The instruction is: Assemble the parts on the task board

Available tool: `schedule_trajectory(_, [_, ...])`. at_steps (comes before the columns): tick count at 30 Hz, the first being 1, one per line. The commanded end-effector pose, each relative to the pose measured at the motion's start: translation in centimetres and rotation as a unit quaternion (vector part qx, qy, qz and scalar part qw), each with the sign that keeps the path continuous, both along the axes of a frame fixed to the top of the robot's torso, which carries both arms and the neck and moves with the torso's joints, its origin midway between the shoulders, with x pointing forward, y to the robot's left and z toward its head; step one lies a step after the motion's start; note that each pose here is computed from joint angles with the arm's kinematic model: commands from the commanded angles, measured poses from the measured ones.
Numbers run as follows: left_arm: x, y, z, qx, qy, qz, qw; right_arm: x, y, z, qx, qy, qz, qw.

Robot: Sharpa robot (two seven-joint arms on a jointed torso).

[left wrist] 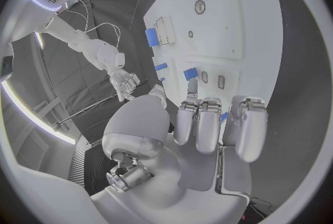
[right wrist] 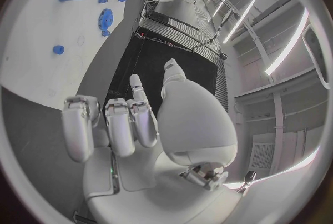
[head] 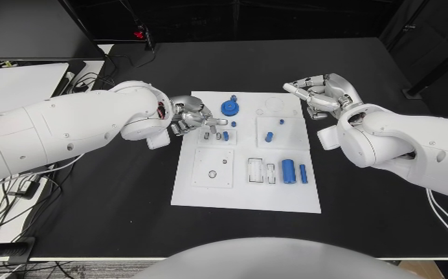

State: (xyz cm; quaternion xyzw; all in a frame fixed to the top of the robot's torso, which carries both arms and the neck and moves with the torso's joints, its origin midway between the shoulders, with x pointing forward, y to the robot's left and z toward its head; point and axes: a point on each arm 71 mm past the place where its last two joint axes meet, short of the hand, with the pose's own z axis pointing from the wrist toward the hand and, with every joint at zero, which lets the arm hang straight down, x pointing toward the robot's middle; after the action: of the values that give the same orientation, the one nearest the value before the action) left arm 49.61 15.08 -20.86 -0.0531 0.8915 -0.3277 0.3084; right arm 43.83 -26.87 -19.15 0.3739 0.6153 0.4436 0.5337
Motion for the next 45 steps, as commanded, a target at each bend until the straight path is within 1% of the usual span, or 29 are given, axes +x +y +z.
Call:
schedule_trajectory(1, [-0.33, -0.2, -0.7, 0.053, 0.039, -0.017, 0.998, 0.1, 0.0, -0.1, 0.001, 0.009, 0.01, 1.0])
schedule_trajectory(7, [-0.25, -1.0, -0.97, 0.073, 0.044, -0.013, 0.996, 0.3, -0.1, -0.4, -0.001, 0.014, 0.01, 1.0])
schedule_trajectory(16, [-0.03, -2.2, -0.97, 0.081, 0.023, 0.011, 0.996, 0.5, 0.0, -0.7, -0.004, 0.023, 0.007, 1.0])
schedule_trajectory(23, [0.28, -3.0, -0.93, 0.082, 0.01, 0.03, 0.996, 0.5, -0.1, -0.9, -0.008, 0.029, 0.004, 1.0])
schedule_trajectory(28, [0.47, -3.4, -0.98, 0.087, 0.004, 0.038, 0.995, 0.5, -0.1, -1.1, -0.01, 0.034, 0.004, 0.999])
schedule_trajectory(37, [0.64, -3.7, -1.12, 0.102, 0.001, 0.04, 0.994, 0.5, -0.1, -1.4, -0.014, 0.042, 0.003, 0.999])
schedule_trajectory(45, [0.32, -4.0, -1.43, 0.128, 0.011, 0.024, 0.991, 0.5, 0.1, -1.5, -0.019, 0.042, 0.004, 0.999])
